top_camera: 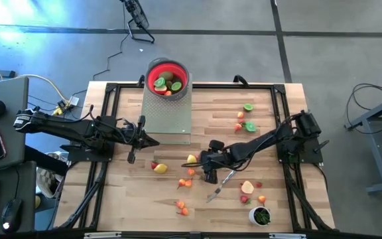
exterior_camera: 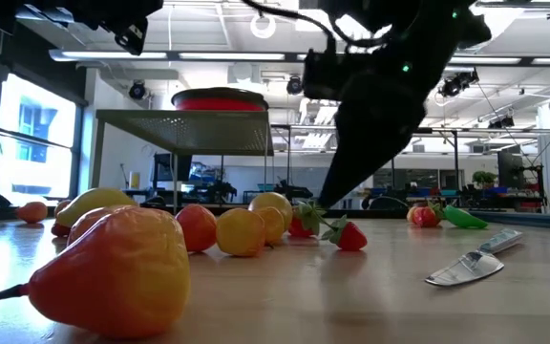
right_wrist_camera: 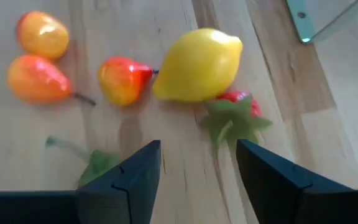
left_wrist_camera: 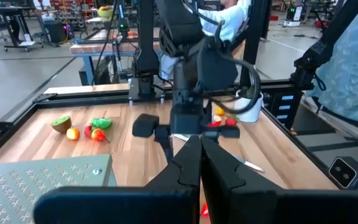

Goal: Pick & Place Fruit
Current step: Put the strawberry into the red strainer on the shelf

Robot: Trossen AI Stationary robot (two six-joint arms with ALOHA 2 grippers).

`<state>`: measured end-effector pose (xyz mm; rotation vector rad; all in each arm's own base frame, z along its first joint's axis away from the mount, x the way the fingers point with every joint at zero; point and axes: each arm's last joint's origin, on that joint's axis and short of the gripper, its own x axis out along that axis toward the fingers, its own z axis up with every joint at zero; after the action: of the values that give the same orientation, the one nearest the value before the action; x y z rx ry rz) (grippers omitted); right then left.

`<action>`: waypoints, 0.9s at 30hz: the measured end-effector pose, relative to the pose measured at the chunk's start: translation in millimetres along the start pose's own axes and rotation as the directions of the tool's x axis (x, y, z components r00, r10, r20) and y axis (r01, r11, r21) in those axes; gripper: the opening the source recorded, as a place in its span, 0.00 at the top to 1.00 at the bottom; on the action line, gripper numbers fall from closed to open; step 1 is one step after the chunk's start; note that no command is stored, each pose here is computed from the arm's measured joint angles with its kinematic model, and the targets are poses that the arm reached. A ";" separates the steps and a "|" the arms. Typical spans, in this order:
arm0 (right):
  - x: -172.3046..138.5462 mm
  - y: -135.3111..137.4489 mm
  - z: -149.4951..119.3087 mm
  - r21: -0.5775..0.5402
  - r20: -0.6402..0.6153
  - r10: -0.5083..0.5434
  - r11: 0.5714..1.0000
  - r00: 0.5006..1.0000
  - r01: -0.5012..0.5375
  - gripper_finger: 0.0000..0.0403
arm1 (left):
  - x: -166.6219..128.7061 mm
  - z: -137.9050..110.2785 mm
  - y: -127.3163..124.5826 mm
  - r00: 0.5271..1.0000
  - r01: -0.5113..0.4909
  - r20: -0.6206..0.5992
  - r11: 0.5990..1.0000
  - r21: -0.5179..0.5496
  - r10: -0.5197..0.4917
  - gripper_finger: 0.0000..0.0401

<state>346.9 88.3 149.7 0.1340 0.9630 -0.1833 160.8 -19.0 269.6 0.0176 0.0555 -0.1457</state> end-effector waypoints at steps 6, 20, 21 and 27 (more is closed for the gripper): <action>4.9 -2.0 1.9 0.012 0.022 -0.021 1.000 1.000 0.021 0.55 | 0.1 -0.3 0.0 1.000 0.000 -0.002 1.000 -0.012 0.000 1.00; 6.9 -3.8 2.0 0.016 0.020 -0.021 1.000 1.000 0.021 0.68 | 0.1 -0.1 0.0 1.000 0.000 -0.001 1.000 -0.020 0.000 1.00; 6.9 -3.8 1.9 0.016 0.019 -0.021 1.000 1.000 0.021 0.69 | 0.1 -0.1 0.0 1.000 0.000 -0.001 1.000 -0.020 0.000 1.00; 6.9 -4.0 1.3 0.015 0.013 -0.024 1.000 1.000 0.024 0.78 | 0.1 -0.1 0.0 1.000 0.000 0.000 1.000 -0.021 0.000 1.00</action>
<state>350.9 83.5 144.6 0.1344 0.9504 -0.2129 160.9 -19.0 269.5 -0.0029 0.0574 -0.1448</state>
